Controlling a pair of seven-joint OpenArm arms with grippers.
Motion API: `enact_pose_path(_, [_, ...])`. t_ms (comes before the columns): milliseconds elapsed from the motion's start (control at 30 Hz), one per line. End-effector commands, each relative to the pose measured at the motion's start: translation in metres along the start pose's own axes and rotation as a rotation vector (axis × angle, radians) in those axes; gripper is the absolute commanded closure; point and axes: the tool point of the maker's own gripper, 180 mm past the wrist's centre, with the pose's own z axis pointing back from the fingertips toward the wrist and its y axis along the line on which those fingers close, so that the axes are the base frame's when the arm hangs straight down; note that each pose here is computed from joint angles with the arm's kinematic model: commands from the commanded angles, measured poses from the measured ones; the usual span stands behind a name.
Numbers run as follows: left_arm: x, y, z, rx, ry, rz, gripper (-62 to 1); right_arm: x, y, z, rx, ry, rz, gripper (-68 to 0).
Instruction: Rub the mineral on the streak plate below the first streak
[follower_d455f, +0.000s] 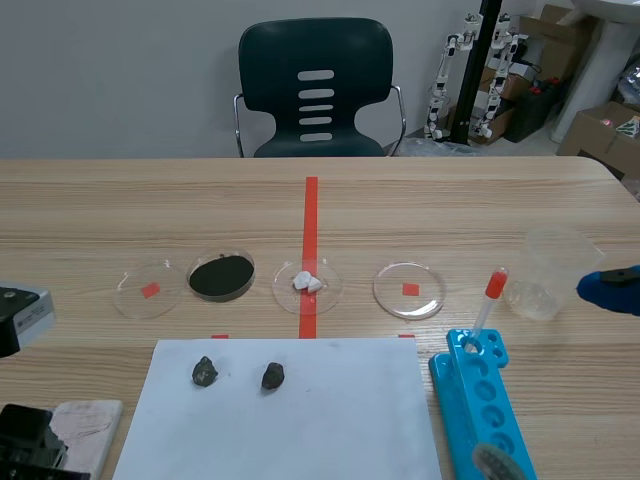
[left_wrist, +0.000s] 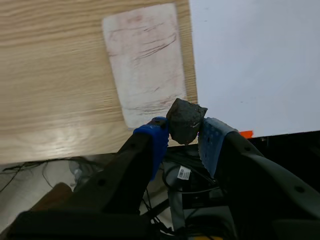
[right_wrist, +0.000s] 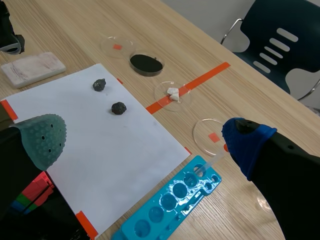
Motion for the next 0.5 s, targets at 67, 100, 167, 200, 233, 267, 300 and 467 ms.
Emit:
enact_pose_path(67, [-0.006,0.0,0.0,-0.008,0.044,0.032,-8.5,0.005,-0.001,-0.001,0.004,-0.021,0.001,-67.9])
enact_pose_path(100, [-0.008,0.002,-0.001,-0.003,0.063,0.043,-8.5,0.005,-0.001,-0.001,0.004,-0.021,0.001,-67.9])
enact_pose_path(167, [-0.015,0.006,-0.005,0.006,0.105,0.055,-8.5,0.005,-0.001,-0.001,0.004,-0.021,0.001,-67.9])
enact_pose_path(200, [-0.019,0.008,-0.007,0.011,0.124,0.065,-8.5,0.005,-0.001,-0.001,0.004,-0.021,0.001,-67.9])
enact_pose_path(233, [-0.019,0.009,-0.009,0.011,0.13,0.07,-8.5,0.005,-0.001,-0.001,0.004,-0.021,0.001,-67.9])
enact_pose_path(267, [-0.022,0.01,-0.011,0.011,0.144,0.076,-8.5,0.005,-0.001,-0.001,0.004,-0.021,0.001,-67.9])
enact_pose_path(300, [-0.022,0.01,-0.012,0.008,0.149,0.081,-8.5,0.005,-0.001,-0.001,0.004,-0.021,0.001,-67.9])
enact_pose_path(467, [-0.016,0.012,-0.015,0.011,0.141,0.091,-8.5,0.005,-0.001,-0.001,0.004,-0.021,0.001,-67.9])
